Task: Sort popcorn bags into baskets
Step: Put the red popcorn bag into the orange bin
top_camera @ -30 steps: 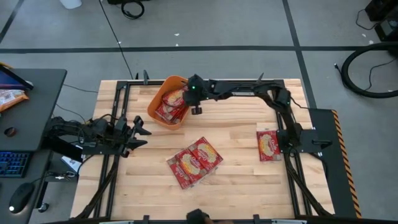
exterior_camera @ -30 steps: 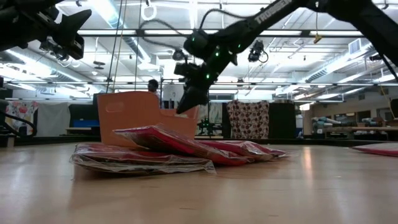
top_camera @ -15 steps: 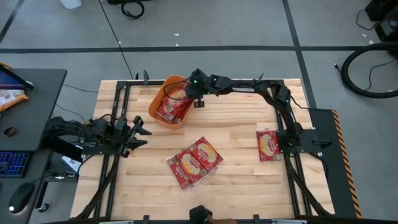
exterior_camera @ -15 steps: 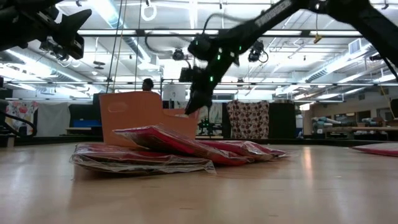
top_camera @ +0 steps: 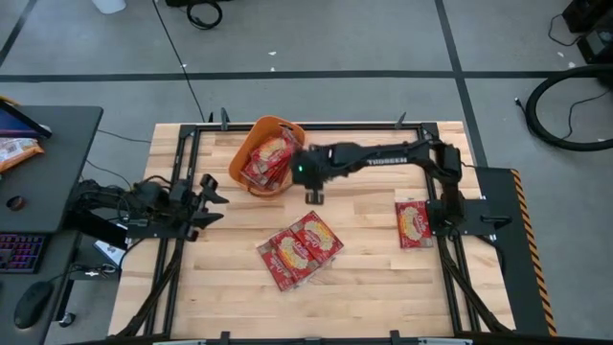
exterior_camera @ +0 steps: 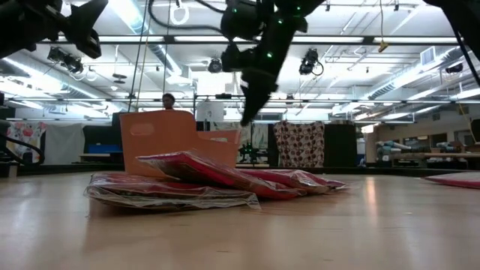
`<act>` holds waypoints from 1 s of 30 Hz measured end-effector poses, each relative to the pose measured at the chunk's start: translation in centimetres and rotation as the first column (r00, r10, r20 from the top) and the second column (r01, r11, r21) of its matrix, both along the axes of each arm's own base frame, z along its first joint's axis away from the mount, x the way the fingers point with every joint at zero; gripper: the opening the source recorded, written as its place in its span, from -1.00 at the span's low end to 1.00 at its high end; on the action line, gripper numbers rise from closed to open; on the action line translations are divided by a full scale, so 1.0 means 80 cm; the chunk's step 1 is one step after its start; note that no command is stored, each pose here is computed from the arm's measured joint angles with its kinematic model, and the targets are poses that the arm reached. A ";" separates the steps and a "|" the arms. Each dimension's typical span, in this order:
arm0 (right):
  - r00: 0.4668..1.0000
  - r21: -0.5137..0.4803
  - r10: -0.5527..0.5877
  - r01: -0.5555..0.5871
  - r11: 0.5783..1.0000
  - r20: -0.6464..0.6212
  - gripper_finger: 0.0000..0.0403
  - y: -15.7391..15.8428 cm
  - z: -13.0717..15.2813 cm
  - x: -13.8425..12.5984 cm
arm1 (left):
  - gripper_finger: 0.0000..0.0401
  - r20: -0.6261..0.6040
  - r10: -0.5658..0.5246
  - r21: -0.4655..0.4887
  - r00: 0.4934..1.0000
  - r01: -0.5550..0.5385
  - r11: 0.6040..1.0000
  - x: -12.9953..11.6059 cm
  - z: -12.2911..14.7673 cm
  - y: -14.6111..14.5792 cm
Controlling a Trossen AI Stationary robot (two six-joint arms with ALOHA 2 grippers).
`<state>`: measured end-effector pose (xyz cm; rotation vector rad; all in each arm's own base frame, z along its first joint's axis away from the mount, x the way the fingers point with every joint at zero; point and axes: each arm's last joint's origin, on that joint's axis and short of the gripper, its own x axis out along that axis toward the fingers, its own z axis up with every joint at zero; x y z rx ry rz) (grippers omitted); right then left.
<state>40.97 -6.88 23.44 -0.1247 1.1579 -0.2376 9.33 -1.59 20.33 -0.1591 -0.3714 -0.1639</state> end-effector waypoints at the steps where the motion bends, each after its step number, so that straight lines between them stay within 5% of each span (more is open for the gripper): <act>1: 1.000 0.014 -0.013 0.013 1.000 -0.027 -0.42 0.008 -0.008 -0.003 | -0.03 0.014 0.000 -0.002 1.000 0.000 1.000 -0.001 0.002 0.000; 9: 0.985 -0.047 -0.148 0.144 0.988 -0.092 -0.43 0.075 -0.056 -0.039 | -0.03 0.088 0.073 0.035 0.993 -0.076 0.996 -0.004 0.009 0.002; 13: 0.976 -0.124 -0.215 0.211 0.970 -0.021 -0.43 0.106 -0.062 -0.055 | -0.03 0.088 0.103 0.044 0.991 -0.107 0.993 -0.004 0.009 0.003; 19: 0.957 -0.122 -0.281 0.289 0.950 0.076 -0.43 0.139 -0.049 -0.083 | -0.03 0.122 0.178 0.225 0.976 -0.202 0.953 -0.004 0.009 0.003; 23: 0.957 -0.110 -0.259 0.274 0.955 0.129 -0.43 0.151 -0.046 -0.104 | -0.03 0.132 0.228 0.264 0.965 -0.256 0.930 -0.004 0.009 0.005; 30: 0.914 -0.093 -0.085 0.133 0.987 0.398 -0.45 0.153 -0.045 -0.128 | -0.03 0.070 0.492 0.136 0.868 -0.497 0.857 -0.004 0.009 0.016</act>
